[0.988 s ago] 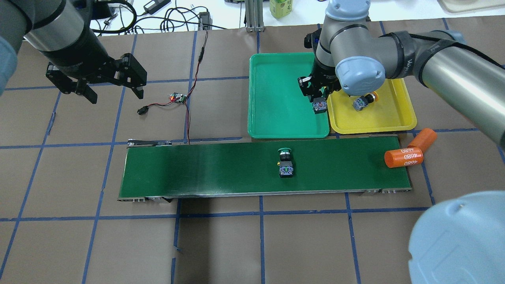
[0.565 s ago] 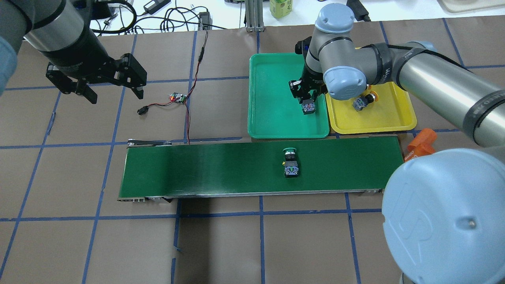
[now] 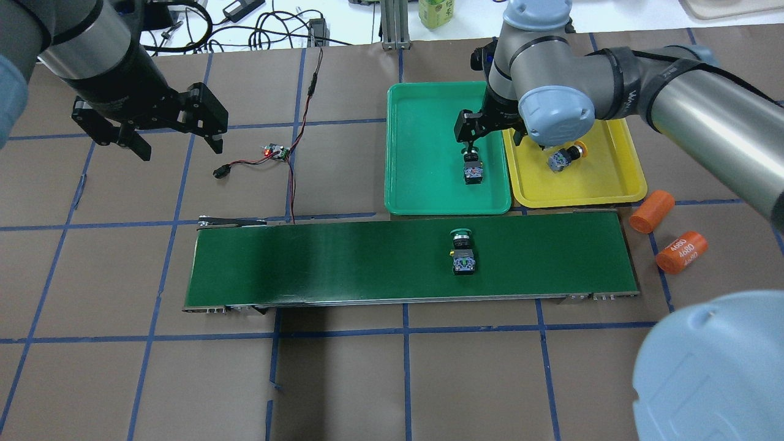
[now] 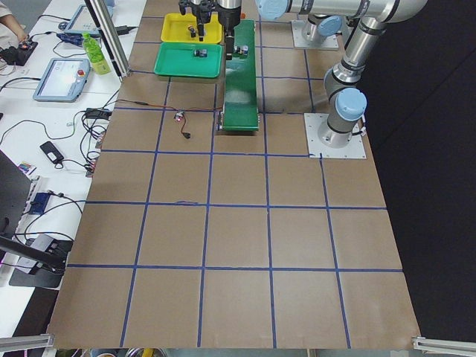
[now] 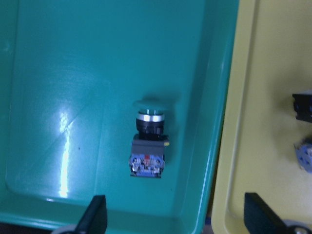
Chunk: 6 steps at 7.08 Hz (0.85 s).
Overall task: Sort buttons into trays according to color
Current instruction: 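Return right gripper to belt and grasp second green button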
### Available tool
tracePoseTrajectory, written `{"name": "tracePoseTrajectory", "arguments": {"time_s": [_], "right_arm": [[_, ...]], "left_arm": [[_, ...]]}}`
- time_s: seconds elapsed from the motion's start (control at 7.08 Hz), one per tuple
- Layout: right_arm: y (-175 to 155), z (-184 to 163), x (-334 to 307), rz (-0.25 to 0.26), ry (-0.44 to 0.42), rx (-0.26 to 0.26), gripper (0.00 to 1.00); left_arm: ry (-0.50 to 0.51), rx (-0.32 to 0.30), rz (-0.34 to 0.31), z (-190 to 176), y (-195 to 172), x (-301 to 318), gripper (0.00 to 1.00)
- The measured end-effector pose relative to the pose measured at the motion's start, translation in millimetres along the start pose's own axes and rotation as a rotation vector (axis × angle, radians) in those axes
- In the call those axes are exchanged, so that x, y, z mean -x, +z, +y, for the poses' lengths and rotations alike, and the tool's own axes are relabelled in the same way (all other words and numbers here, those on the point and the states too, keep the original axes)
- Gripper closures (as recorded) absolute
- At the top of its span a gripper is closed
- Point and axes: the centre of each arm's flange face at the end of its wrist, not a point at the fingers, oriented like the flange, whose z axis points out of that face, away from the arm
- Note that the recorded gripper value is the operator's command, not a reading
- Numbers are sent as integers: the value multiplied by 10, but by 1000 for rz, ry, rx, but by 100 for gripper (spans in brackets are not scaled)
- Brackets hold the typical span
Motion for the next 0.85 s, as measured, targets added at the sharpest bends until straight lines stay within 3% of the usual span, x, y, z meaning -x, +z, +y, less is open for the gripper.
{"name": "tracePoseTrajectory", "arguments": {"time_s": [0.42,0.56,0.85], "right_arm": [[-815,831,-206,60,22,62,0],[-871,1070,-203,57,25,87,0],[-655,1420,-152,31,30,144,0]], "left_arm": [[-1,0,2,1,-1,-2,0],[-1,0,2,0,0,-2,0],[-2,0,2,-1,0,-2,0]]}}
